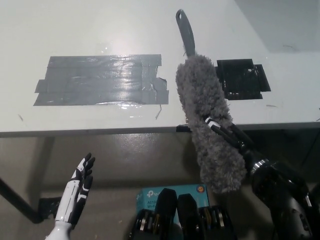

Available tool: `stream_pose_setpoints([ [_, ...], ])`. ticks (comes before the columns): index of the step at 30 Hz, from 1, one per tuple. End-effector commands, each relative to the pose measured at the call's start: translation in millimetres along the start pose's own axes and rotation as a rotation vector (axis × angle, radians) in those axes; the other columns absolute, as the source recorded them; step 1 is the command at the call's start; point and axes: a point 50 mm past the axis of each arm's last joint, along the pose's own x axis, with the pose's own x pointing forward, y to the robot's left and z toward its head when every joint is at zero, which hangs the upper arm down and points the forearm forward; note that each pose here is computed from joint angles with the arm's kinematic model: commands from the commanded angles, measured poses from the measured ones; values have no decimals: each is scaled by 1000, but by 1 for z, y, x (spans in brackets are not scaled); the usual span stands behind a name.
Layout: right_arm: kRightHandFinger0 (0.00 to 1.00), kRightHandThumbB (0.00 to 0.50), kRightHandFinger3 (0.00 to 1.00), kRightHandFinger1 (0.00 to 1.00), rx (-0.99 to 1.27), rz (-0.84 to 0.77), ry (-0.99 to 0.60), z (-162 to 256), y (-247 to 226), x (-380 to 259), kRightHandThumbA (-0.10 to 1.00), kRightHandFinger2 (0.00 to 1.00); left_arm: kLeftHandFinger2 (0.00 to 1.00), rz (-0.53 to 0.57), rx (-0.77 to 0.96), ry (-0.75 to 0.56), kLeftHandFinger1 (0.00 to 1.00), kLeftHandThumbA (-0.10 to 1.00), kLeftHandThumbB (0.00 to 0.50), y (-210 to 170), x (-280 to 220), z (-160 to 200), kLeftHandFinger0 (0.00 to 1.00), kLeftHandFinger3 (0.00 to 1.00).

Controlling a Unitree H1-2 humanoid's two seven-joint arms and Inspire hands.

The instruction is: A grey duster is kept infront of the robot in the middle of the table and the robot extends its right arm to grab the duster, picks it up and hands it to a person

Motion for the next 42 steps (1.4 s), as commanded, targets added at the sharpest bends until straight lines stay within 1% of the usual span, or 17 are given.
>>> stream_pose_setpoints([
  [1, 0, 99, 1000, 476, 355, 324, -145, 58, 87, -3, -100, 881, 1000, 33, 34, -113, 1000, 1000, 298, 11, 19, 19, 1000, 1000],
  [6, 0, 92, 1000, 479, 350, 328, -128, 56, 86, -3, -100, 877, 1000, 32, 39, -99, 1000, 1000, 312, 11, 18, 20, 1000, 1000],
  [9, 0, 86, 1000, 476, 360, 326, -123, 55, 85, -4, -100, 873, 1000, 31, 49, -109, 1000, 1000, 304, 11, 19, 21, 1000, 1000],
  [10, 0, 83, 1000, 477, 367, 326, -119, 53, 84, -3, -100, 875, 1000, 33, 42, -114, 1000, 1000, 293, 11, 20, 20, 1000, 1000],
  [12, 0, 74, 1000, 482, 373, 326, -113, 52, 83, -3, -100, 881, 1000, 33, 39, -116, 1000, 1000, 295, 11, 20, 20, 1000, 1000],
  [17, 0, 88, 1000, 474, 395, 298, -93, 46, 80, -2, -100, 870, 1000, 34, 36, -111, 1000, 1000, 295, 11, 20, 22, 1000, 1000],
  [20, 0, 87, 1000, 467, 408, 294, -84, 44, 80, -1, -100, 853, 1000, 33, 39, -116, 1000, 1000, 293, 11, 21, 21, 1000, 1000],
  [22, 0, 81, 1000, 478, 405, 299, -82, 43, 79, -1, -100, 859, 1000, 32, 39, -111, 1000, 1000, 296, 11, 20, 21, 1000, 1000],
  [24, 0, 78, 1000, 483, 398, 298, -78, 43, 80, -1, -100, 857, 1000, 33, 44, -114, 1000, 1000, 285, 11, 20, 21, 1000, 1000],
  [31, 0, 84, 1000, 469, 414, 273, -59, 43, 80, -3, -100, 844, 1000, 32, 36, -110, 1000, 1000, 277, 11, 20, 22, 1000, 1000],
  [35, 0, 81, 1000, 469, 432, 286, -53, 42, 80, -3, -100, 843, 1000, 34, 34, -111, 1000, 1000, 273, 12, 20, 21, 1000, 1000],
  [37, 0, 85, 1000, 492, 426, 282, -50, 42, 80, -4, -100, 869, 1000, 36, 35, -118, 1000, 1000, 266, 11, 21, 21, 1000, 1000],
  [39, 0, 112, 1000, 418, 401, 292, -54, 43, 81, -5, -100, 852, 1000, 37, 37, -117, 1000, 1000, 270, 11, 21, 21, 1000, 1000],
  [40, 0, 140, 1000, 407, 398, 299, -54, 43, 80, -5, -100, 837, 1000, 38, 40, -119, 1000, 1000, 269, 11, 21, 21, 1000, 1000],
  [41, 139, 209, 1000, 590, 398, 318, -55, 43, 79, -6, 172, 1000, 1000, 38, 41, -123, 1000, 1000, 268, 12, 21, 22, 1000, 1000],
  [42, 368, 252, 1000, 845, 401, 333, -54, 42, 79, -8, 284, 1000, 1000, 38, 45, -124, 1000, 1000, 267, 12, 21, 22, 1000, 1000],
])
